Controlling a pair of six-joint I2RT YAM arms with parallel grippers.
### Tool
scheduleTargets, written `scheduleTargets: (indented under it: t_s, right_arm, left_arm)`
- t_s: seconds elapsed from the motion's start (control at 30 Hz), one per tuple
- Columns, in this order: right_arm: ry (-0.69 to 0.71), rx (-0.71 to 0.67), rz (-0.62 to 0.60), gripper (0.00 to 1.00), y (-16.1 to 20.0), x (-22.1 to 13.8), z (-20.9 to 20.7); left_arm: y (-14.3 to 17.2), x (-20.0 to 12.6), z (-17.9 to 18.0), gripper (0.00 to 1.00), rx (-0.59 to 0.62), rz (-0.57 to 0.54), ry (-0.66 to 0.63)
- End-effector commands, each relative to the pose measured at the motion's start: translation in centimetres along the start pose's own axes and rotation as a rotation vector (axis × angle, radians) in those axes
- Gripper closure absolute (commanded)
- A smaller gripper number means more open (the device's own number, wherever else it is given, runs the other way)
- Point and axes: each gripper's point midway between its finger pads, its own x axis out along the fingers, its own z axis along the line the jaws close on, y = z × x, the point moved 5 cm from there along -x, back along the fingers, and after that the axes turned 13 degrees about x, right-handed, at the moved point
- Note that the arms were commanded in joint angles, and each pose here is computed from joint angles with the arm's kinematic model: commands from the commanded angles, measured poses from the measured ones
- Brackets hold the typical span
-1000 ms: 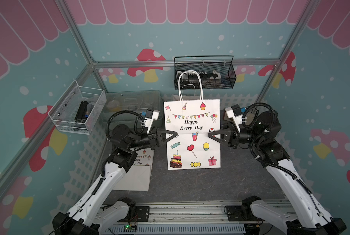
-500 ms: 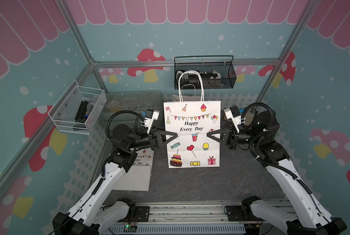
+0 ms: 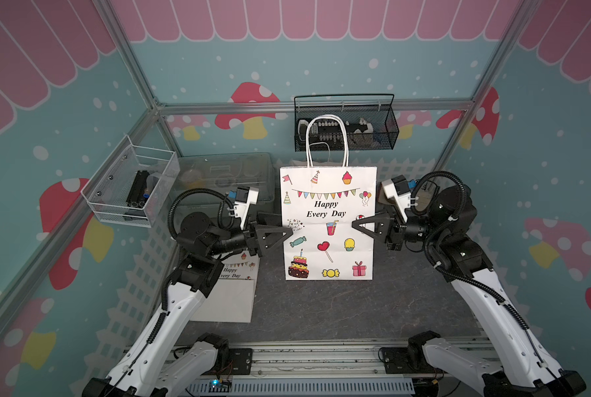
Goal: Put away the paper bag
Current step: Press the paper bag.
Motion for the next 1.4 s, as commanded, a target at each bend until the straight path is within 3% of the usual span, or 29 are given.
scheduleTargets:
  t_s: [0.0,0.2,0.5,0.87,1.1,1.37]
  right_arm:
    - [0.010,-0.020,-0.016,1.00,-0.7,-0.2,0.1]
    - [0.049,-0.005,-0.018,1.00,-0.7,-0.3,-1.3]
    - [0.026,-0.018,-0.014,1.00,-1.2,-0.5,-0.8]
    - [-0.090,-0.006,-0.010,1.00,-1.9,-0.3,0.7]
    - [-0.075,0.007,-0.017,1.00,-2.0,-0.2,0.2]
    - [-0.032,0.050,-0.007,1.00,-1.7,0.2,-1.2]
  left_arm:
    - [0.0,-1.0,0.6,0.12,0.046,-0.015,-0.103]
    - [0.1,-2.1,2.1,0.06,0.036,-0.028,-0.208]
    - [0.4,-1.2,2.1,0.02,-0.015,-0.032,-0.069]
    - [0.8,0.7,-0.4,0.02,0.015,0.023,0.072]
    - [1.0,1.8,-0.8,0.11,0.020,0.042,0.106]
    - [1.0,2.0,-1.2,0.27,0.029,0.045,0.120]
